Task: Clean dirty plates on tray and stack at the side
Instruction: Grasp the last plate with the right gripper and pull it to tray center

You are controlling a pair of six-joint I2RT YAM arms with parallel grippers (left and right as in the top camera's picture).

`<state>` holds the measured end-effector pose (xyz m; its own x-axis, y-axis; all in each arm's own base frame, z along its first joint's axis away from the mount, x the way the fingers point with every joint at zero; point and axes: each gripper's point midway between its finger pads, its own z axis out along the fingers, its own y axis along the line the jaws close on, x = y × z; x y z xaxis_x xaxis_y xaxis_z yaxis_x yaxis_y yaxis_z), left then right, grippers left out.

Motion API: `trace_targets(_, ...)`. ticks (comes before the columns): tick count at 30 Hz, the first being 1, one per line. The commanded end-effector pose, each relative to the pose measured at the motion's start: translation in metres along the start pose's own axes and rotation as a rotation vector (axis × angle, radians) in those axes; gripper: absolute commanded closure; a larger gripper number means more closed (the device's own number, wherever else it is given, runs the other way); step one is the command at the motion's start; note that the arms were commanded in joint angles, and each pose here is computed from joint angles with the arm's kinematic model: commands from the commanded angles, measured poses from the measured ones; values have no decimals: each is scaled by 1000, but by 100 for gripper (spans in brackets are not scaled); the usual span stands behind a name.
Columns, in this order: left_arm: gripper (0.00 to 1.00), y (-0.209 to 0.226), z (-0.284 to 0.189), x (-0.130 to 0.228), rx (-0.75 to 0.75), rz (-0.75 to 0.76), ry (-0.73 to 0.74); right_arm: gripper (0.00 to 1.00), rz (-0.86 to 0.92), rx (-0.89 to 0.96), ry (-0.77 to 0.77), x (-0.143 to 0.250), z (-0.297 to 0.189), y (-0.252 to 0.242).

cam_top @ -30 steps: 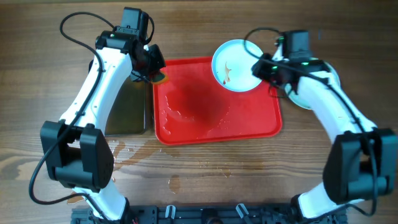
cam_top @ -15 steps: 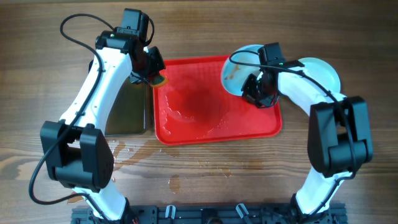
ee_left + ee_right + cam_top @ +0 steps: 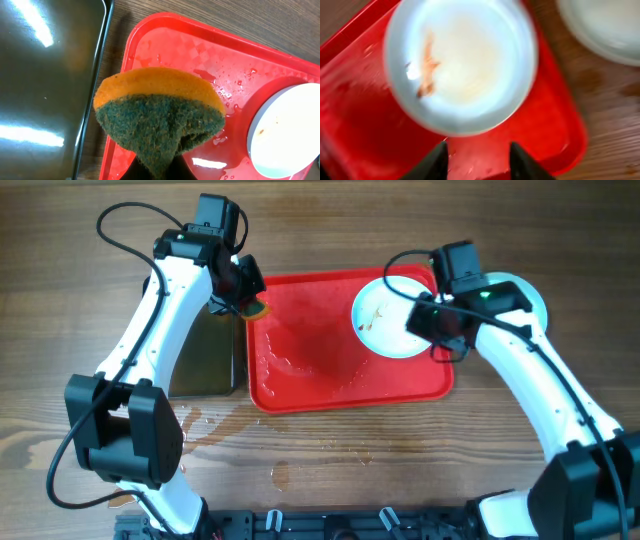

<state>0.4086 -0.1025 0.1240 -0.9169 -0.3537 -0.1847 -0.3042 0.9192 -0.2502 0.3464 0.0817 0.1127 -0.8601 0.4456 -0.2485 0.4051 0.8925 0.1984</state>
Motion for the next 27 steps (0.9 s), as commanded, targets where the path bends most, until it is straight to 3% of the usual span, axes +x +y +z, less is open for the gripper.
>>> trace_targets(1, 96, 2, 0, -3, -6, 14, -8, 54, 8, 141, 15, -6, 37, -25)
trace_targets(4, 96, 1, -1, -3, -5, 14, -11, 55, -72, 199, 101, 5, 74, -34)
trace_targets(7, 96, 1, -1, -3, -5, 14, -11, 66, -103, 231, 153, 13, 95, -41)
trace_targets(8, 96, 1, -1, -3, -5, 14, -11, 75, -111, 227, 157, 14, 99, -40)
trace_targets(9, 96, 1, -1, -3, -5, 14, -11, 93, -157, 186, 172, 15, 102, -33)
trace_targets(10, 96, 1, -1, -3, -5, 14, -11, 96, -188, 150, 189, 18, 103, -27)
trace_targets(16, 96, 1, -1, -4, -2, 14, -15, 96, -479, 20, 263, 61, 101, 23)
trace_targets(17, 96, 1, -1, -4, -3, 14, -14, 92, -492, 9, 251, 61, 99, 31)
trace_targets(20, 96, 1, -1, -4, -3, 14, -14, 47, -524, -103, 218, 38, 83, 58)
trace_targets(21, 96, 1, -1, -4, -3, 14, -14, 38, -531, -130, 188, 25, 78, 64)
trace_targets(24, 96, 1, -1, -4, -3, 15, -14, 41, -578, -218, 140, 9, 75, 77)
trace_targets(27, 96, 1, -1, -4, -3, 14, -14, 43, -488, -253, 189, 19, 75, 80)
